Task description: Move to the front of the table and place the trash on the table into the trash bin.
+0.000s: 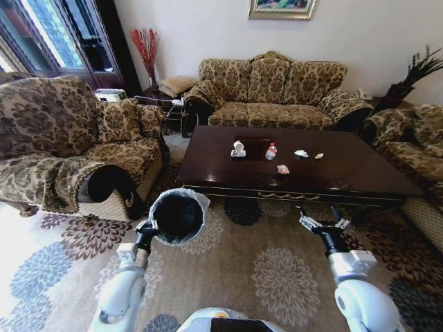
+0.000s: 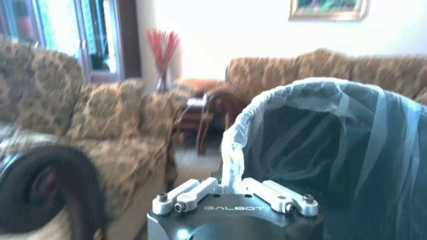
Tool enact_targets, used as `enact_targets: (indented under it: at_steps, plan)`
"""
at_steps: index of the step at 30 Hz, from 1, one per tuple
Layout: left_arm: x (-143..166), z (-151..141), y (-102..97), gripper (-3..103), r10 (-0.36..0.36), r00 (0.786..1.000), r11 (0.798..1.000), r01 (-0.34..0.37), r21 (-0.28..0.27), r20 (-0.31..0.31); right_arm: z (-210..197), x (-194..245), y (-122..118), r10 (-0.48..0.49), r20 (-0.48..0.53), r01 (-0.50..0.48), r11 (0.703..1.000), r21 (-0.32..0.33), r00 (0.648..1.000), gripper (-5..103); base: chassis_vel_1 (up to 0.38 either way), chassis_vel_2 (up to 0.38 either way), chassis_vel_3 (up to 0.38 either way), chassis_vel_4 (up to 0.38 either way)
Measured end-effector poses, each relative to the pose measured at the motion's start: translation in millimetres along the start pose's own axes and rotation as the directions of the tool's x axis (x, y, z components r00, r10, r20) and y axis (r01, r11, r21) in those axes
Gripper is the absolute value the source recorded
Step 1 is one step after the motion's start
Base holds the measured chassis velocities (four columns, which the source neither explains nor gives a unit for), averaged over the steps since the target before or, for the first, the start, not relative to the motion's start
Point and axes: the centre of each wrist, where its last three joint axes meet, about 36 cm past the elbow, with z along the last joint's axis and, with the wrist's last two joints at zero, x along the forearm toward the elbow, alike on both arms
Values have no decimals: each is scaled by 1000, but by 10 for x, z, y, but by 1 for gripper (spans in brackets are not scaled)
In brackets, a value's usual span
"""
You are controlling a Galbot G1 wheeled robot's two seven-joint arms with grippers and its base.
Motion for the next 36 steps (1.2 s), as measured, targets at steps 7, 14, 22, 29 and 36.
enact_targets:
  at_steps: [7, 14, 22, 29, 36]
  plan:
    - [-38, -242, -105, 1, 38, 999, 999, -38, 6, 31, -99, 63, 10, 4, 22, -4, 1000, -5, 1000, 100, 0, 0, 0, 0]
    - [-57, -232, -124, 1, 49, 998, 999, -48, -25, 47, -266, 152, 80, -4, 48, 4, 1000, -10, 999, 100, 0, 0, 0, 0]
    - [-116, -189, -116, 1, 63, 997, 998, -62, -29, 54, -323, 163, 97, 6, 48, -6, 1000, -7, 999, 100, 0, 0, 0, 0]
    - [-180, -272, -161, 1, 76, 993, 997, -74, -25, 93, -395, 172, 68, 28, 66, -28, 1000, -14, 997, 100, 0, 0, 0, 0]
    - [-169, -282, -164, 1, 74, 993, 997, -71, -27, 94, -393, 175, 69, 21, 65, -20, 1000, -9, 998, 100, 0, 0, 0, 0]
